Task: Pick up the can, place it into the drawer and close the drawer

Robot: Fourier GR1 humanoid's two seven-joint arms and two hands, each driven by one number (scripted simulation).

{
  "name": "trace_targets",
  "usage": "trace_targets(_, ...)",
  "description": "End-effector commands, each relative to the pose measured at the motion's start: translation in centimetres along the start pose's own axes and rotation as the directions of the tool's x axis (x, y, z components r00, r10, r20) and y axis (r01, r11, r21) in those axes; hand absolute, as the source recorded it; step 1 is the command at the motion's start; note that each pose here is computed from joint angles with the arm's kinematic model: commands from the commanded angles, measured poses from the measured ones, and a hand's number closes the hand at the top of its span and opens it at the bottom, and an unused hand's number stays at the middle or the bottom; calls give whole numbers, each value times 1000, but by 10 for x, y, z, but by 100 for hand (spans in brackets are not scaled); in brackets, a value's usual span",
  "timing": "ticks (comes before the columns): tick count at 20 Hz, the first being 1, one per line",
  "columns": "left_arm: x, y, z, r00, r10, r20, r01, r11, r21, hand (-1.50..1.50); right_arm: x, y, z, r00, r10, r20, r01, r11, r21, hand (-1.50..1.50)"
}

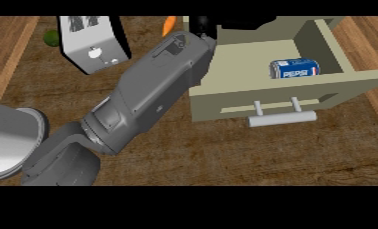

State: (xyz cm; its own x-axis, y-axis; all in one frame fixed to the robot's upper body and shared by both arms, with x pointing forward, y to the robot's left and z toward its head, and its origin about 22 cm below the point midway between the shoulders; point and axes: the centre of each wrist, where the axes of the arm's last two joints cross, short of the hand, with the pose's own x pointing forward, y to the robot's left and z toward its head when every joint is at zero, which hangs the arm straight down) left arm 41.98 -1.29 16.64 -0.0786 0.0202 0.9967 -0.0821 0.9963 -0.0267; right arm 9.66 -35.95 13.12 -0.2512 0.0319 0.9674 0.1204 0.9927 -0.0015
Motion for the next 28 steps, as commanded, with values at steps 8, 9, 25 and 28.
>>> trace_targets(8,15,-9,5,995,82,64,-81,997,-18,-150,39,23,-15,920,301,250,-332,939,90,-150)
trace_targets(9,12,-6,2,996,67,65,-66,998,-15,-150,35,23,-7,913,307,267,-338,938,80,-150)
trace_targets(25,17,-8,2,994,98,52,-98,995,-2,-150,16,100,-85,700,614,365,-683,725,92,-150)
trace_targets(28,15,-8,4,993,103,51,-101,994,-33,-150,6,122,-110,666,652,362,-718,692,75,-150)
